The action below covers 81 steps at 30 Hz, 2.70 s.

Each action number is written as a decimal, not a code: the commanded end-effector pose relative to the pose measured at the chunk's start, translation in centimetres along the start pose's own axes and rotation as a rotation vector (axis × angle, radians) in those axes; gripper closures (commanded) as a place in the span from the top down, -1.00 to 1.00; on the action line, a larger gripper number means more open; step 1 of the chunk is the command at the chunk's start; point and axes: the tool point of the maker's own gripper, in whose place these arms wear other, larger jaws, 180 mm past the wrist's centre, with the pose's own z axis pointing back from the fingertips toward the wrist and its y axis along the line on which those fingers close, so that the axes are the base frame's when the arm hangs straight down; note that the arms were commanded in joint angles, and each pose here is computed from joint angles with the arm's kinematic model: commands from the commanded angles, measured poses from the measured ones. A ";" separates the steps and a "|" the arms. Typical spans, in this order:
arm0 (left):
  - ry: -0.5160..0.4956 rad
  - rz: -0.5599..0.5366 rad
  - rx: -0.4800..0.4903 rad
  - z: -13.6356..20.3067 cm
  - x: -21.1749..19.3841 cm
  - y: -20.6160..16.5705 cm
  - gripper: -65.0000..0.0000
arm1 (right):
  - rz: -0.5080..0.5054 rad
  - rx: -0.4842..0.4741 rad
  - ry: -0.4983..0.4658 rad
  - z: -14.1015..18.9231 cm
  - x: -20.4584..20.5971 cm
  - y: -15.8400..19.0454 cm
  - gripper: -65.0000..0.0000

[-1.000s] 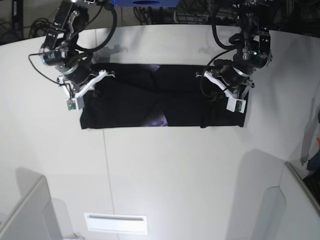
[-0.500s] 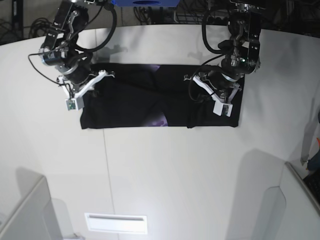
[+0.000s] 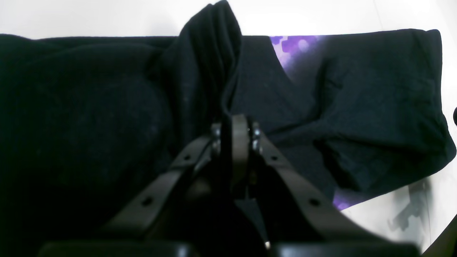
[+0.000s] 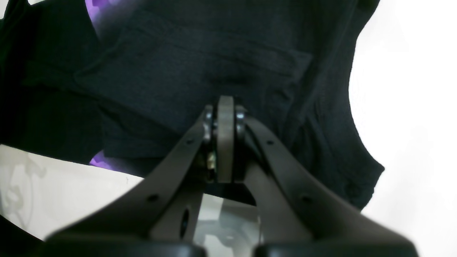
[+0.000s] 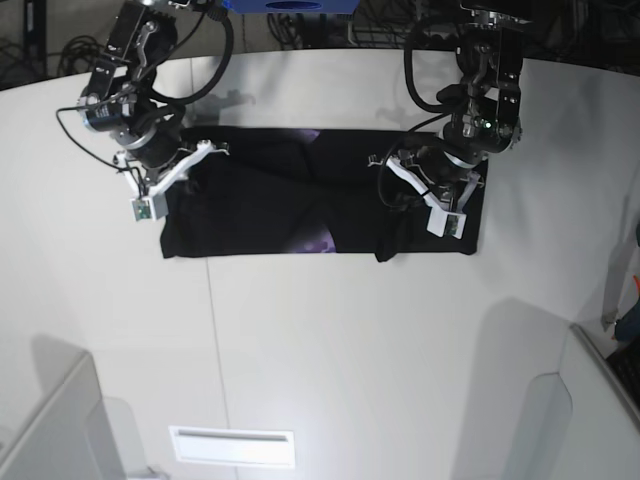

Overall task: Fold the T-shirt properly
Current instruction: 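Grasp the strip end with the left gripper and fold it toward the right gripper, then release the folded end and raise the left gripper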

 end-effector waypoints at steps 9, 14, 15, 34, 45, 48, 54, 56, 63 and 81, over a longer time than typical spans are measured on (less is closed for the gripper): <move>-0.040 0.017 -0.003 -0.1 1.2 -0.9 -1.00 | 0.012 0.013 -0.060 0.2 1.9 0.3 -1.00; -0.031 -0.014 -0.035 -0.8 1.5 -2.3 -1.00 | 0.012 0.013 -0.060 0.2 1.9 0.3 -1.00; -0.029 -0.016 -0.039 -0.9 1.4 -2.5 -1.00 | 0.012 0.013 -0.060 0.2 1.9 0.3 -1.00; 0.010 0.006 -0.036 -1.5 0.2 -2.1 -1.00 | 0.012 0.013 -0.061 0.1 2.0 0.3 -1.00; 0.006 0.010 -0.041 -1.5 0.3 -2.3 -0.18 | 0.012 0.013 -0.063 0.1 2.0 0.3 -1.00; -0.010 0.029 -0.067 -1.6 0.6 -3.5 0.27 | 0.011 0.011 -0.065 0.2 2.0 0.3 -1.00; -0.098 -0.063 -0.184 0.6 2.4 -7.1 0.57 | -0.003 -0.015 -0.088 0.4 2.9 -0.8 -1.00; -0.121 -0.113 -0.217 1.4 2.9 -7.8 0.57 | -0.027 -0.044 -0.100 0.6 3.3 -2.1 -0.80; -0.138 -0.042 0.099 5.7 2.5 4.8 -0.15 | -0.102 -0.097 0.014 0.9 2.8 -7.7 0.07; -0.091 0.147 0.430 9.7 -1.2 20.1 -1.00 | -0.174 0.133 0.146 -2.6 1.9 -8.5 0.07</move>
